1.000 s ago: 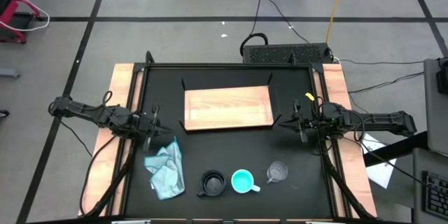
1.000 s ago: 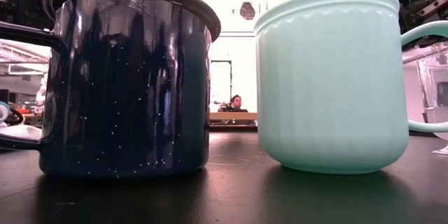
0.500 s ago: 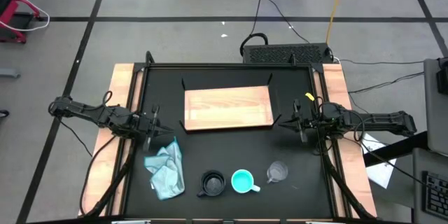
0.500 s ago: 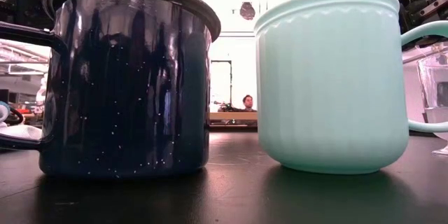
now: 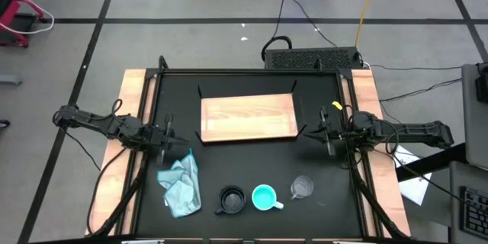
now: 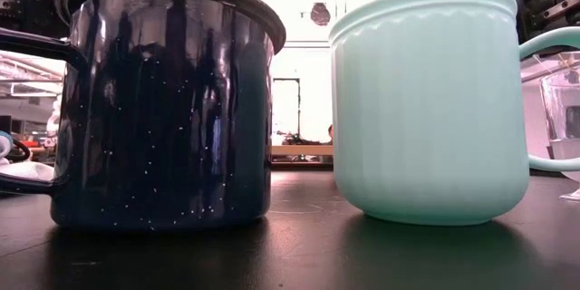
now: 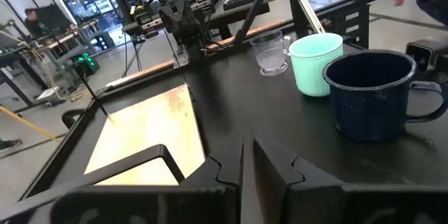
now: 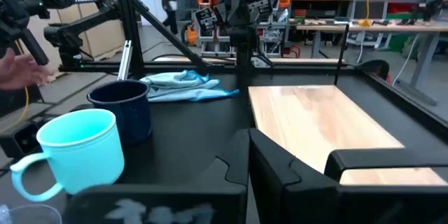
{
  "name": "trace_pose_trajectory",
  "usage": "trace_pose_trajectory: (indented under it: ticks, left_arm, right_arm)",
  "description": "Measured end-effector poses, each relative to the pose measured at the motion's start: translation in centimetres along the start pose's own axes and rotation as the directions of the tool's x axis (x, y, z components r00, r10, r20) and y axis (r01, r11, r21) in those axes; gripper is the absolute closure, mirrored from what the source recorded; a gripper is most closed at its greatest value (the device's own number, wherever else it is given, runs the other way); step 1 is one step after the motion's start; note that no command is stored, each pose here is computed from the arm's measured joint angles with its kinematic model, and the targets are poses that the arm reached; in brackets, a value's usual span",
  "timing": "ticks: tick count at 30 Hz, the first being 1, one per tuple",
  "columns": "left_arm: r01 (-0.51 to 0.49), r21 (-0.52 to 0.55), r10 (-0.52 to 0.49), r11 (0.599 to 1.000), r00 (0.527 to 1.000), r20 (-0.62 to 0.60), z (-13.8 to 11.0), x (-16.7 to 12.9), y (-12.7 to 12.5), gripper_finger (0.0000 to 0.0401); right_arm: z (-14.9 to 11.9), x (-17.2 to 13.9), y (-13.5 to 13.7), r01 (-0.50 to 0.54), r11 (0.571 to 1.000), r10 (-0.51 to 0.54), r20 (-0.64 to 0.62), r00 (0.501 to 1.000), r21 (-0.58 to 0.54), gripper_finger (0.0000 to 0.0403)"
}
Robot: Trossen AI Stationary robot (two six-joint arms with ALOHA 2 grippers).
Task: Stack small to large cups/mugs on shelf
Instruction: Put the dark blue mug to the left on the shelf
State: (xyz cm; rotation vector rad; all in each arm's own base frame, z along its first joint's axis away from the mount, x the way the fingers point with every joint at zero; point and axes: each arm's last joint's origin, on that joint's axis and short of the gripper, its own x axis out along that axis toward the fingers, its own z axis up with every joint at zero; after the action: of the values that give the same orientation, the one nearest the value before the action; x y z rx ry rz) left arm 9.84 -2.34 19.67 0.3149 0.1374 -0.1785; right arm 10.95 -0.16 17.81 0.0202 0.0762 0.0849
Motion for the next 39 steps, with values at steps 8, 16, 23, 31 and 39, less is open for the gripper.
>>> trace_pose_trajectory:
  ticks: [8, 16, 23, 31, 39]
  left_arm:
    - [-0.019, -0.009, 0.02, 1.0, 0.999, 0.044, 0.4, 0.0, 0.2, 0.037]
    - [-0.028, -0.029, 0.031, 0.999, 0.994, 0.106, 1.0, -0.1, 0.3, 0.037]
    - [-0.019, -0.102, 0.03, 0.995, 0.994, 0.108, 1.0, -0.1, 0.3, 0.037]
    - [-0.006, -0.204, 0.029, 0.979, 0.994, 0.108, 1.1, -0.1, 0.3, 0.037]
    - [-0.017, -0.217, 0.061, 0.976, 0.978, 0.199, 1.9, -0.2, 0.6, 0.037]
  right_arm:
    - [0.0, 0.0, 0.0, 0.0, 1.0, 0.0, 0.0, 1.0, 0.001, 0.0403]
    - [0.0, 0.0, 0.0, 0.0, 1.0, 0.0, 0.002, 1.0, 0.001, 0.0403]
    - [0.2, 0.0, 0.0, 0.0, 1.0, 0.0, 0.017, 1.0, -0.001, 0.0403]
    - [0.2, 0.0, 0.0, 0.0, 1.0, 0.0, 0.019, 1.0, -0.001, 0.0403]
    - [0.2, 0.0, 0.0, 0.0, 1.0, 0.0, 0.019, 1.0, 0.0, 0.0403]
